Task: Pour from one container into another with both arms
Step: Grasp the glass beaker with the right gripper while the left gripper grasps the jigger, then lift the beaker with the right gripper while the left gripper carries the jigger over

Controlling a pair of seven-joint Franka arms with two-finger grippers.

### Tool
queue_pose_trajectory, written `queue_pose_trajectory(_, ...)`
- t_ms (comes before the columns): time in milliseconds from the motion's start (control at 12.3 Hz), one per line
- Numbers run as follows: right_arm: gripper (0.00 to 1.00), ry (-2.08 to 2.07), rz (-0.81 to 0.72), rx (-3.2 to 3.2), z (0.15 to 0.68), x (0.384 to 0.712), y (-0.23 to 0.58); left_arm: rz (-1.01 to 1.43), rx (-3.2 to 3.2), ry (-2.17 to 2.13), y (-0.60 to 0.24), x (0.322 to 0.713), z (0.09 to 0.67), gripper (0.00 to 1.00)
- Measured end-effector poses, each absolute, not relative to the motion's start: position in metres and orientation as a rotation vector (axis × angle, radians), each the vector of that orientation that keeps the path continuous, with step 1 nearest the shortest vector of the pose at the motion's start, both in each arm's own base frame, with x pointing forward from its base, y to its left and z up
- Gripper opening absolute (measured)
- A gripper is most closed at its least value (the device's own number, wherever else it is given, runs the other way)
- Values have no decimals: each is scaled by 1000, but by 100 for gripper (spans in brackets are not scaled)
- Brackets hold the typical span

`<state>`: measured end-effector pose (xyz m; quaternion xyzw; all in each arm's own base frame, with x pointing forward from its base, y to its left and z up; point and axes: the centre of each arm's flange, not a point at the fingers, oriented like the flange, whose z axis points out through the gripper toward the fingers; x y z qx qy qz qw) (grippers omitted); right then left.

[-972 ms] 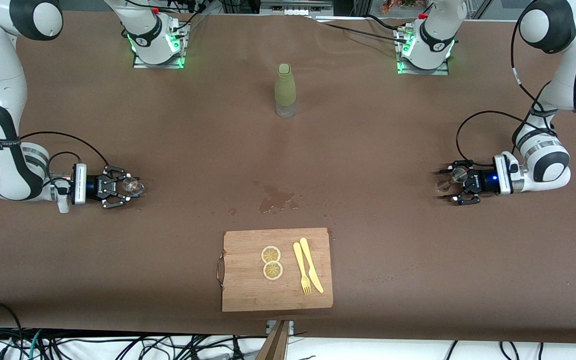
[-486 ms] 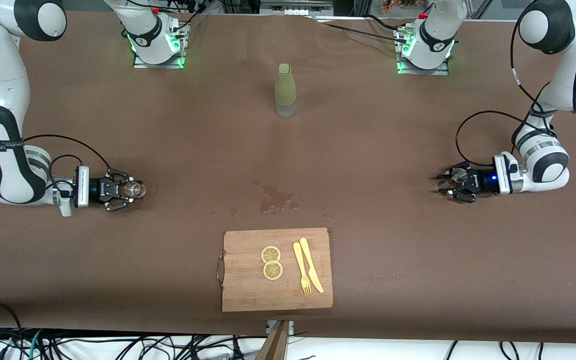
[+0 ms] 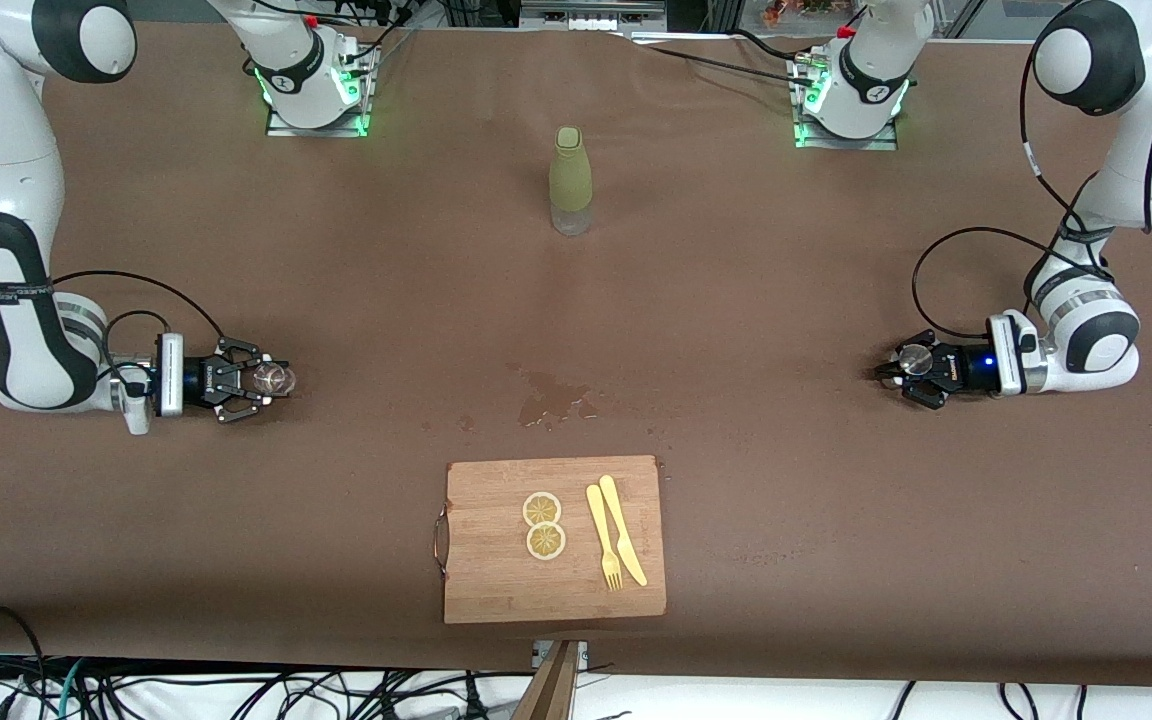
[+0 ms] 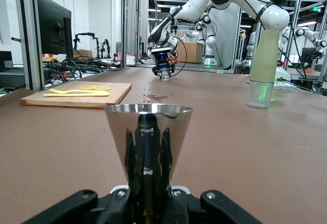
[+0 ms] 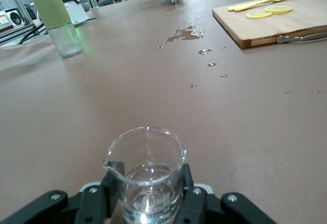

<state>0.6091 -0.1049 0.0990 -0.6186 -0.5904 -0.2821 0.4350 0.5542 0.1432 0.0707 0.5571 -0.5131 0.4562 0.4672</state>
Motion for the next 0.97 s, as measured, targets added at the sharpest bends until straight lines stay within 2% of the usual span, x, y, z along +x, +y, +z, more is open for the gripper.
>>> queue_pose_trajectory(486,50,-1489,-578,-1581,140,658,-39,1167,1264,-1235,90,575,82,8)
queue_pose_trajectory(972,50,-1509,-438,-1642,187,693,24,1164,1249,-1244,14,599,88,8)
